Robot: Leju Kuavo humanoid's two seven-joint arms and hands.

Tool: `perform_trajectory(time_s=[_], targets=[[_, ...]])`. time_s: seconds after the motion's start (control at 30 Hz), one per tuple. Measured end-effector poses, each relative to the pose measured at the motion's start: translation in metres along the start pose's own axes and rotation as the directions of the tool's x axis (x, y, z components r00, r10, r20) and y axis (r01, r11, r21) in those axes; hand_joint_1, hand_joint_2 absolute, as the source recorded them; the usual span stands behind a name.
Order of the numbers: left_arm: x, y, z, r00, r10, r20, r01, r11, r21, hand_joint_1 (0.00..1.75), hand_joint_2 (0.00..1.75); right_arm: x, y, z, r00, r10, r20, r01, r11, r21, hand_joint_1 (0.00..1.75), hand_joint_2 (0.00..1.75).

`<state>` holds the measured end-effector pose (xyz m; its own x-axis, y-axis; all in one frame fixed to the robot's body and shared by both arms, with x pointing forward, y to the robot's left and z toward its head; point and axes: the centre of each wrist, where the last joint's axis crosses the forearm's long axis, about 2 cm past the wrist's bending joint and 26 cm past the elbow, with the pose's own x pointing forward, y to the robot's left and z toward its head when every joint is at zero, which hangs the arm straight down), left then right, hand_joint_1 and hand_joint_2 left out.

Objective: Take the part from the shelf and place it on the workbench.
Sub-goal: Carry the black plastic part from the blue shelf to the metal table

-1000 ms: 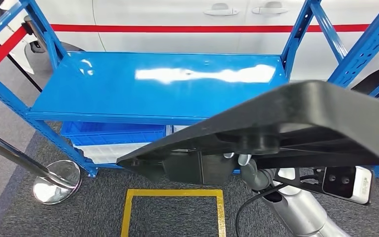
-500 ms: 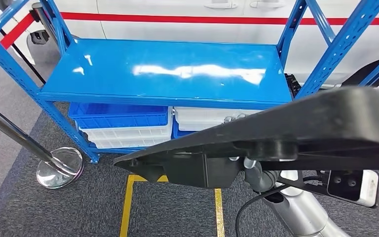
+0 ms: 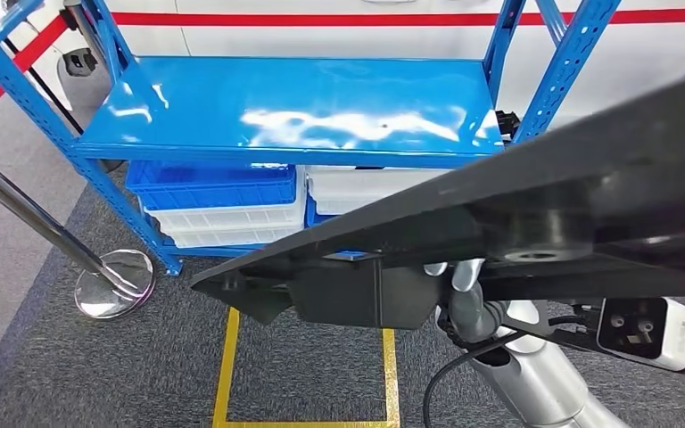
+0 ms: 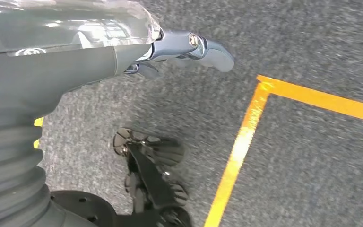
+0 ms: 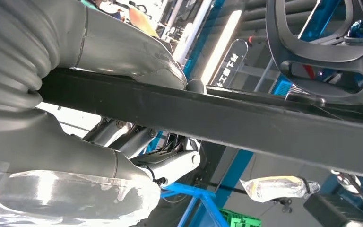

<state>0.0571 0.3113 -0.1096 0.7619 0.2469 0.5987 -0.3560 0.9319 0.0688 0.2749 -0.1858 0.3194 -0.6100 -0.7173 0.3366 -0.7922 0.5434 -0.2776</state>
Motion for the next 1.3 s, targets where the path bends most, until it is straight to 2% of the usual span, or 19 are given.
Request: perform_trajectory(time_s=[0.6, 0.83, 1.0, 1.3], targets=[[0.0, -0.002, 0.0, 1.0, -0.002, 0.0, 0.002, 1.0, 0.005, 0.0, 1.75, -0.006, 0.003, -0.005, 1.0, 0.004, 0.003, -0.004, 1.0, 0.008, 1.75, 1.75], [-0.002, 0.0, 0.001, 0.999, -0.017, -0.043, 0.019, 0.999, 0.036, 0.0, 1.75, -0.009, -0.001, -0.009, 1.0, 0.004, 0.008, -0.004, 1.0, 0.001, 1.75, 1.75], [-0.001, 0.007, 0.0, 0.997, -0.026, -0.075, 0.03, 0.998, 0.056, 0.0, 1.75, -0.011, -0.012, -0.008, 1.0, 0.016, -0.01, -0.017, 1.0, -0.02, 1.75, 1.75], [0.002, 0.026, -0.003, 0.991, -0.059, -0.119, 0.07, 0.994, 0.088, 0.0, 1.75, -0.012, -0.034, 0.003, 0.992, 0.06, -0.106, -0.057, 0.998, 0.03, 1.75, 1.75]])
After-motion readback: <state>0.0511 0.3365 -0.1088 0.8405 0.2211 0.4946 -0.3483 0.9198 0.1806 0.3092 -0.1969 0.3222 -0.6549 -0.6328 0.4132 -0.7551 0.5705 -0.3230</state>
